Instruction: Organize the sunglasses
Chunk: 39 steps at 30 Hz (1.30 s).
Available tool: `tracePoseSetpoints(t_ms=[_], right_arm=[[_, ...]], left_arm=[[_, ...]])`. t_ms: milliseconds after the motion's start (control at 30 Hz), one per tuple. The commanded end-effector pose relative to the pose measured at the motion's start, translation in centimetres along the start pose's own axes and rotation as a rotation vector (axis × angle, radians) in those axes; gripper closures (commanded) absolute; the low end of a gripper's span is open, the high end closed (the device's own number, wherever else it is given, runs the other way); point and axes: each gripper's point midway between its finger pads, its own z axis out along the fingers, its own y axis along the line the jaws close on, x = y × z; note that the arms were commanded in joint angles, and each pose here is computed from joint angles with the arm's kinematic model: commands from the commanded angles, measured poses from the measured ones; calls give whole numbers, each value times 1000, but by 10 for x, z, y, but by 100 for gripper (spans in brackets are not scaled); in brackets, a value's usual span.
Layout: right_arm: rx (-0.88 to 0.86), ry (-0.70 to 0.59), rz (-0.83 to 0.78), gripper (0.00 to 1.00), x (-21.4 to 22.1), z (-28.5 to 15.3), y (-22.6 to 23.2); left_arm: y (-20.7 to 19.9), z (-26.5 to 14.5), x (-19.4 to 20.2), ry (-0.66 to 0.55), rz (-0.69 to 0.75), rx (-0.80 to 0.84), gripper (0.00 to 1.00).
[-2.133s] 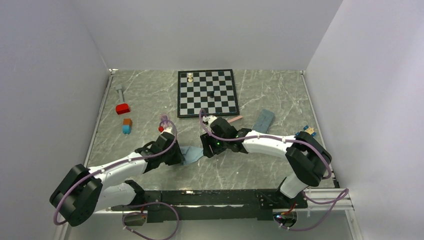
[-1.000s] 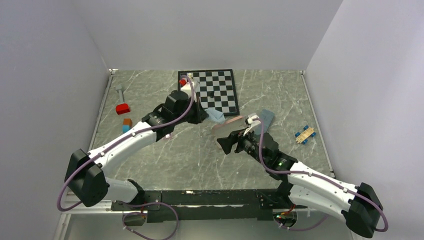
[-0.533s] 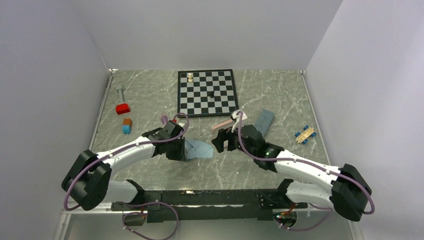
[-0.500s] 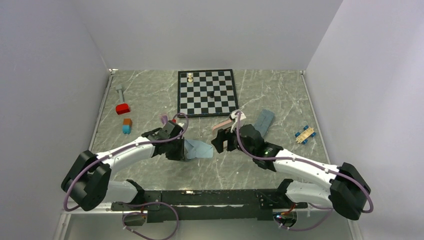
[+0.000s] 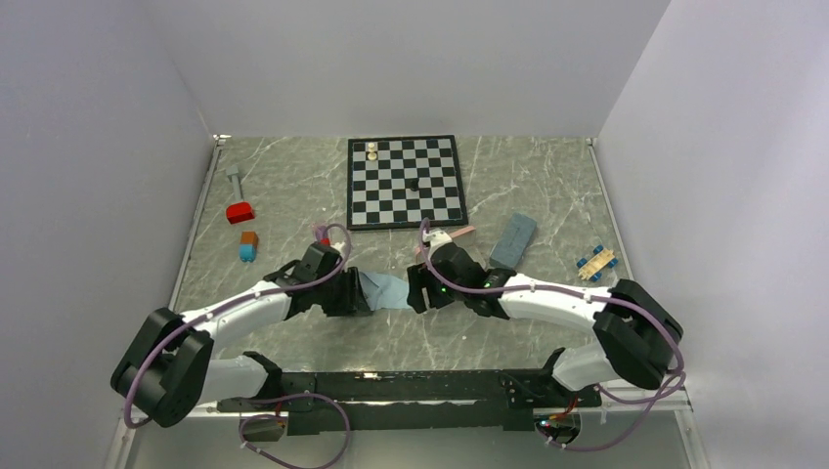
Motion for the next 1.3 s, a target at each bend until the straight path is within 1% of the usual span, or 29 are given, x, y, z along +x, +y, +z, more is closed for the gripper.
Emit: tracePoseSetpoints(t_ms=[0, 167, 200, 267, 300, 400, 567, 600, 700, 933, 1133, 1267], right_arm=[[4, 4, 1, 28, -12, 5, 13], [8, 23, -1, 28, -10, 10, 15], [12, 26, 0, 28, -9, 11, 14], [17, 40, -4, 29, -7, 13, 13], [17, 46, -6, 30, -6, 14, 13], [20, 69, -14, 34, -2, 18, 14], [29, 83, -23, 34, 1, 21, 14], [32, 87, -24, 35, 2, 22, 13], [36, 95, -27, 35, 3, 24, 15], [115, 113, -40, 38, 2, 34, 16], [189, 150, -55, 54, 9, 41, 10], [205, 157, -60, 55, 13, 44, 7]], left_arm=[[-16, -5, -20, -96, -77, 152, 49], [-17, 2, -19, -87, -100, 190, 49], [-17, 4, -16, -72, -108, 198, 50], [-24, 6, -20, -82, -107, 241, 53], [-26, 7, -20, -76, -111, 252, 56], [-23, 10, -18, -68, -126, 238, 71], [-11, 9, -22, -99, -139, 161, 97], [-9, 8, -24, -113, -138, 153, 100], [-7, 4, -30, -155, -130, 141, 100], [-1, 4, -22, -132, -129, 119, 100], [-1, 9, -13, -95, -150, 134, 100], [-2, 8, -15, -105, -144, 135, 100]])
